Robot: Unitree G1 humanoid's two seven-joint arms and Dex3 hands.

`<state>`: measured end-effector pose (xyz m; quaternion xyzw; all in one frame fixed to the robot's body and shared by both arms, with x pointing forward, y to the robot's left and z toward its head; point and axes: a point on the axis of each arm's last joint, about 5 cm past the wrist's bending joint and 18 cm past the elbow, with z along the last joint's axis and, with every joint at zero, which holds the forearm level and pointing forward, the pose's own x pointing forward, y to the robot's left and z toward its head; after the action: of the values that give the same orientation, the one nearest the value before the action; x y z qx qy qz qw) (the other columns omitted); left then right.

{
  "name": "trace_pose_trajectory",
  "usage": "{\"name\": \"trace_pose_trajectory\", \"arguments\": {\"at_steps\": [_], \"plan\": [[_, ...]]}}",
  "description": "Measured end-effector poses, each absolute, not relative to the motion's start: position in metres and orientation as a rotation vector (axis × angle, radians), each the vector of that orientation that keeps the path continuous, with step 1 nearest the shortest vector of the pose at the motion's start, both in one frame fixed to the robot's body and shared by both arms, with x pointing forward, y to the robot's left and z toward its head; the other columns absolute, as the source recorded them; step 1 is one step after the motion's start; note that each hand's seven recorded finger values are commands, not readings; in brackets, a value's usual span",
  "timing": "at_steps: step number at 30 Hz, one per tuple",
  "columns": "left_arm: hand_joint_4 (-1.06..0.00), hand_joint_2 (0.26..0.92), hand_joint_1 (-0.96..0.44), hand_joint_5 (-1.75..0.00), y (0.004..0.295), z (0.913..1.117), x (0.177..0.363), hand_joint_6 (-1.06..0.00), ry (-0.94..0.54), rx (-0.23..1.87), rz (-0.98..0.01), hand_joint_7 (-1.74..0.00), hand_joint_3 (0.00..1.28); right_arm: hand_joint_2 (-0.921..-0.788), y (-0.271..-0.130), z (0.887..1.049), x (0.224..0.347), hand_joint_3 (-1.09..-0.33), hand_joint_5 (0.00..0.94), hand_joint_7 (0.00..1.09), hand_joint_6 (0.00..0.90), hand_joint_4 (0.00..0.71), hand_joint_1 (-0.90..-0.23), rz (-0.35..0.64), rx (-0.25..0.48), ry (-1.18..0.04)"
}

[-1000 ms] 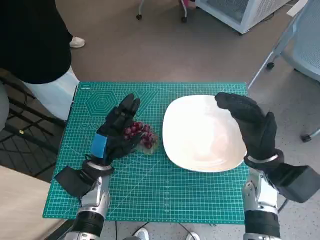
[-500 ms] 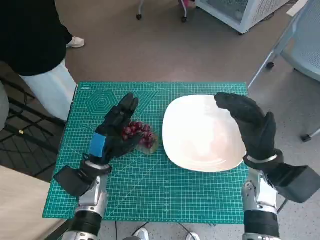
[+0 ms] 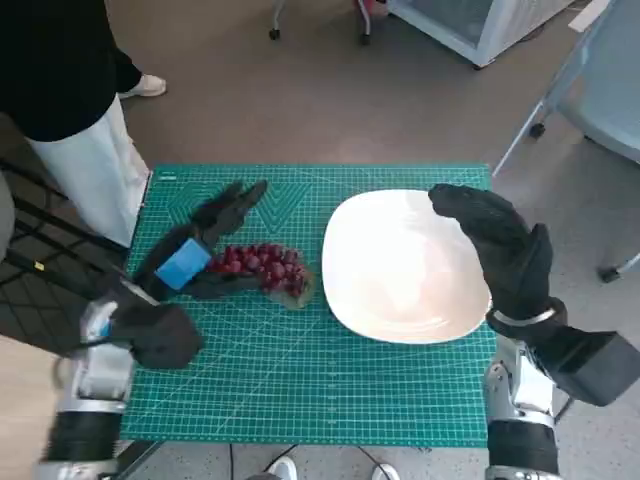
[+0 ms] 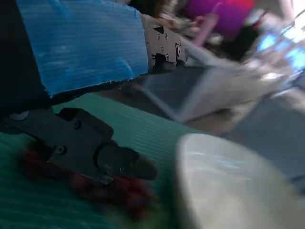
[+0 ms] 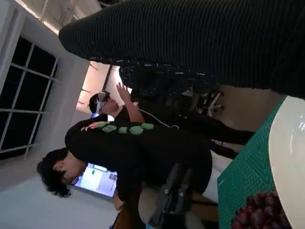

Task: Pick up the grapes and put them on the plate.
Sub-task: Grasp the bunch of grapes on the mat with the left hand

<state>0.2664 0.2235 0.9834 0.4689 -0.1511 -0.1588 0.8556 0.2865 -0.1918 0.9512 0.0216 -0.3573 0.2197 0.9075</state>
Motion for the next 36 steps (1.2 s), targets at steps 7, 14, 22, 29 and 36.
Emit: {"name": "trace_pose_trajectory", "arguments": {"at_steps": [7,14,22,29,36], "plan": [[0.00,0.727,-0.51,0.00,0.216,0.978,0.268,-0.13,-0.252,1.016,-0.365,-0.03,0.00,-0.921,-0.191,0.952,0.288,-0.633,0.000,0.33,-0.001,0.163,-0.491,0.456,0.048,-0.740],[0.00,0.714,-0.47,0.00,0.208,0.973,0.271,-0.15,-0.191,1.054,-0.384,-0.03,0.00,-0.921,-0.190,0.952,0.288,-0.635,0.000,0.33,-0.001,0.162,-0.493,0.456,0.047,-0.743],[0.00,0.707,-0.40,0.00,0.196,0.976,0.282,-0.16,-0.051,1.104,-0.409,-0.02,0.00,-0.921,-0.190,0.954,0.288,-0.637,0.000,0.33,-0.001,0.161,-0.493,0.459,0.044,-0.748],[0.00,0.704,-0.38,0.00,0.185,0.978,0.290,-0.16,0.041,1.124,-0.446,-0.01,0.01,-0.921,-0.190,0.954,0.289,-0.637,0.000,0.33,-0.001,0.160,-0.492,0.461,0.044,-0.751],[0.00,0.704,-0.38,0.00,0.180,0.976,0.299,-0.15,0.124,1.160,-0.448,-0.01,0.01,-0.921,-0.190,0.956,0.288,-0.636,0.000,0.33,-0.001,0.159,-0.492,0.464,0.041,-0.756]]}}
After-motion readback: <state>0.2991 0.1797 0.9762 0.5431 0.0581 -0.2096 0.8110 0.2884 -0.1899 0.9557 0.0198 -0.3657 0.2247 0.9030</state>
